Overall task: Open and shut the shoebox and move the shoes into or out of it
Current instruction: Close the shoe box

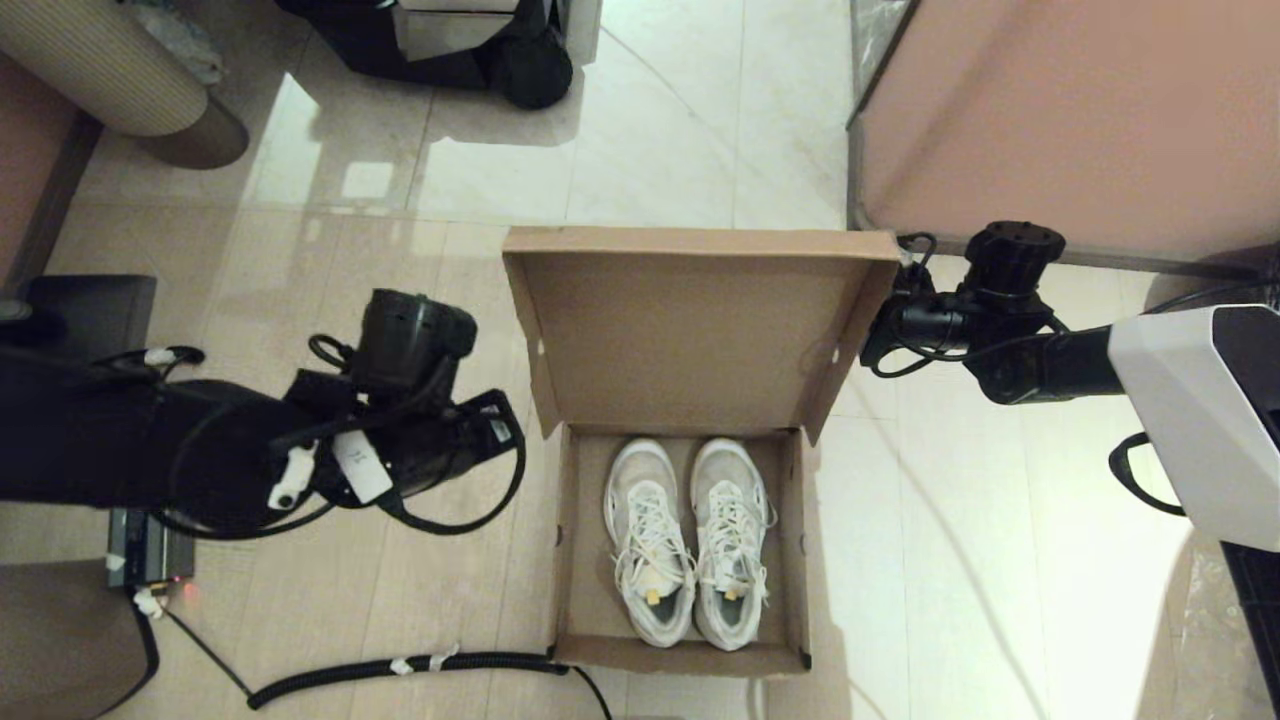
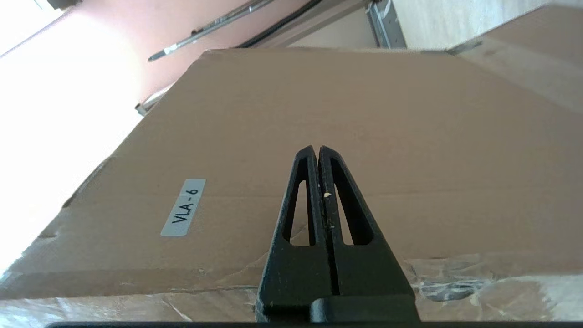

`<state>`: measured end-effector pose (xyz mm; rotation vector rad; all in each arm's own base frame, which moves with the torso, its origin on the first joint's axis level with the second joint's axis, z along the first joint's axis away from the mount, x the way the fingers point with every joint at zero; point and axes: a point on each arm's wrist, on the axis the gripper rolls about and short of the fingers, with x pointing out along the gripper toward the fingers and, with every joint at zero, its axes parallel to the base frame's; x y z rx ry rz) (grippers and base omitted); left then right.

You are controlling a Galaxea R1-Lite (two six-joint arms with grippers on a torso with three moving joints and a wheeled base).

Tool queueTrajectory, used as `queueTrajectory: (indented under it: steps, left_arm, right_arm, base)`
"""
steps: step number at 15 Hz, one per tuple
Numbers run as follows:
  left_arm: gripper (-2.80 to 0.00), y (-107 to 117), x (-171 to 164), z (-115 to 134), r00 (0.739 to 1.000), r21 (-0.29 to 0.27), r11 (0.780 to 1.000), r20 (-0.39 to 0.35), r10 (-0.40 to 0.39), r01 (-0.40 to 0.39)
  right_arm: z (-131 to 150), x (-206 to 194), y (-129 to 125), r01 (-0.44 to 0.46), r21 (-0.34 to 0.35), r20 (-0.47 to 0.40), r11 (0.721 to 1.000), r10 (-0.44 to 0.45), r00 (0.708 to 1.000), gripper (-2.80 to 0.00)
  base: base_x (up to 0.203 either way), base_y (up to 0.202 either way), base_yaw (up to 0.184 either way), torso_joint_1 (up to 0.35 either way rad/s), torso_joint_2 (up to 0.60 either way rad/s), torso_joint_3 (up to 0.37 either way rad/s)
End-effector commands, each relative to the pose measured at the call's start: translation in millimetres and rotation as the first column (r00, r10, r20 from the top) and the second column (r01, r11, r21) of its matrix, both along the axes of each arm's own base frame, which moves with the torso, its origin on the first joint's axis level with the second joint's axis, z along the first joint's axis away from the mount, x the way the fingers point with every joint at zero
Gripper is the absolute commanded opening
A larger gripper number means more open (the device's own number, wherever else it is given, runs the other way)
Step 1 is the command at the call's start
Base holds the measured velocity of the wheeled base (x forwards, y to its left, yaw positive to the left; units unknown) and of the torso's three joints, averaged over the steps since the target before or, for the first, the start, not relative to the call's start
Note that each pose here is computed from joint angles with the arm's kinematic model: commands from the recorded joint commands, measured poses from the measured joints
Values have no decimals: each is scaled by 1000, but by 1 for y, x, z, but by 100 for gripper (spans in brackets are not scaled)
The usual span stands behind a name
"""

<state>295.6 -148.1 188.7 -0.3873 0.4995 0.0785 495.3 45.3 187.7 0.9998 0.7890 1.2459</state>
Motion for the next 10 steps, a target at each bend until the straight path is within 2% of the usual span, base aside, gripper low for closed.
queueTrajectory:
  steps: [1, 3, 5, 7, 10]
  left_arm:
    - [-280, -2, -2, 44, 984, -69, 997, 178, -14, 27]
    - [-280, -14, 7, 64, 947, -31, 996, 313, -67, 80]
    - [-280, -19, -5, 81, 918, -32, 993, 385, -95, 117]
    - [-280, -13, -27, 98, 900, -46, 989, 422, -106, 139]
    - [-280, 4, -64, 101, 910, -20, 987, 390, -140, 160]
  right_arm:
    - [3, -5, 0, -14, -1, -9, 1000, 14, 1000, -280]
    - [3, -10, 1, -34, -5, -28, 999, 33, 999, -280]
    - [0, -16, 1, -57, -10, -49, 998, 57, 997, -280]
    - [0, -18, 2, -61, -10, -31, 998, 60, 998, -280]
    - [-3, -21, 7, -71, -9, -34, 997, 71, 997, -280]
  base:
    - [0, 0, 0, 0, 0, 0]
    - [0, 0, 0, 0, 0, 0]
    - [0, 0, 0, 0, 0, 0]
    - [0, 0, 0, 0, 0, 0]
    - [0, 0, 0, 0, 0, 0]
